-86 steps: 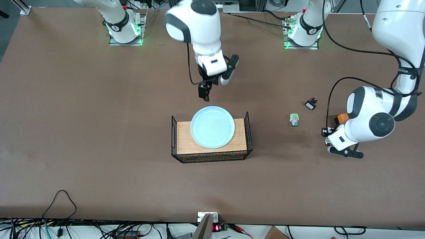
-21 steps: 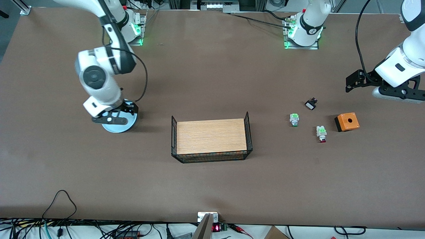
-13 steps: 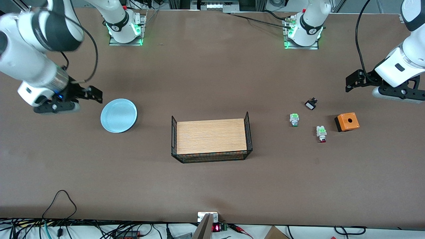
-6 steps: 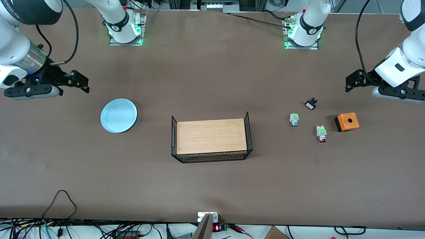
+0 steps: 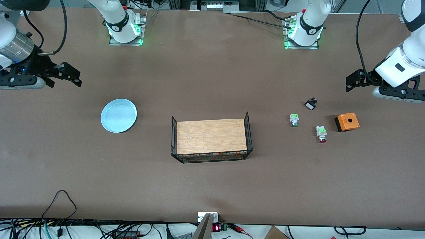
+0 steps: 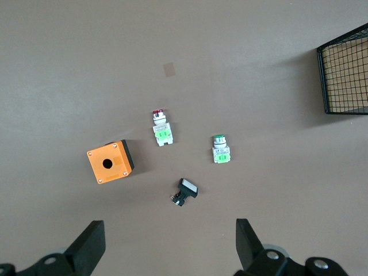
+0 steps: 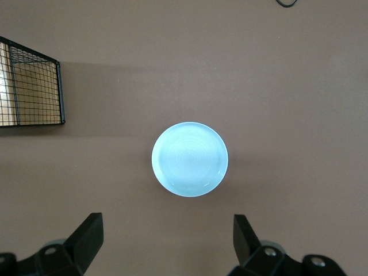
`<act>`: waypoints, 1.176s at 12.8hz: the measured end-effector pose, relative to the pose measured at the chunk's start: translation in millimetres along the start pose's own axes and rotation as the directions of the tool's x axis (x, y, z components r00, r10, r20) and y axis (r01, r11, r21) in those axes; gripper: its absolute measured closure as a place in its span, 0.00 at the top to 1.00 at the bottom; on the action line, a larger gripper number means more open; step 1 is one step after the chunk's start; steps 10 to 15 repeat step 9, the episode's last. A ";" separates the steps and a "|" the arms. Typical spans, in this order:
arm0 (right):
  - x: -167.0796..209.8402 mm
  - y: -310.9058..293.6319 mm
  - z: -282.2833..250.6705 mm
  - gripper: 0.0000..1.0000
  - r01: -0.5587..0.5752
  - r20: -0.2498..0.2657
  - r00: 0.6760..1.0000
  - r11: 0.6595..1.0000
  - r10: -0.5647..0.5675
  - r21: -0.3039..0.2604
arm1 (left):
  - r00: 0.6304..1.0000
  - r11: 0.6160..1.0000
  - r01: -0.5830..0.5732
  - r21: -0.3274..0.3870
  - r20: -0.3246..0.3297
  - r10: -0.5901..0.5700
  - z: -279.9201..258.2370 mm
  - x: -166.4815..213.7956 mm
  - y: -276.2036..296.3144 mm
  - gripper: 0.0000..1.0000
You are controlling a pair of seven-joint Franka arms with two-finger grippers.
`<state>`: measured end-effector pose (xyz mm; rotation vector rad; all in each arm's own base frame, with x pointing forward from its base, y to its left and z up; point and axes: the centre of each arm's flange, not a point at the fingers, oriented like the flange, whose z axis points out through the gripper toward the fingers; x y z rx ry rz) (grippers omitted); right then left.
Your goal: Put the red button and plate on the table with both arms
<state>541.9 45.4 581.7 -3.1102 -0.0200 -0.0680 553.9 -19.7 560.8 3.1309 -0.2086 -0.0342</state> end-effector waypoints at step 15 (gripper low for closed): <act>-1.9 -6.4 -29.1 1.00 0.030 -0.032 0.999 1.000 -0.030 -0.002 | 1.000 1.000 0.001 0.000 0.003 -0.001 0.3 -0.4 -0.7 1.00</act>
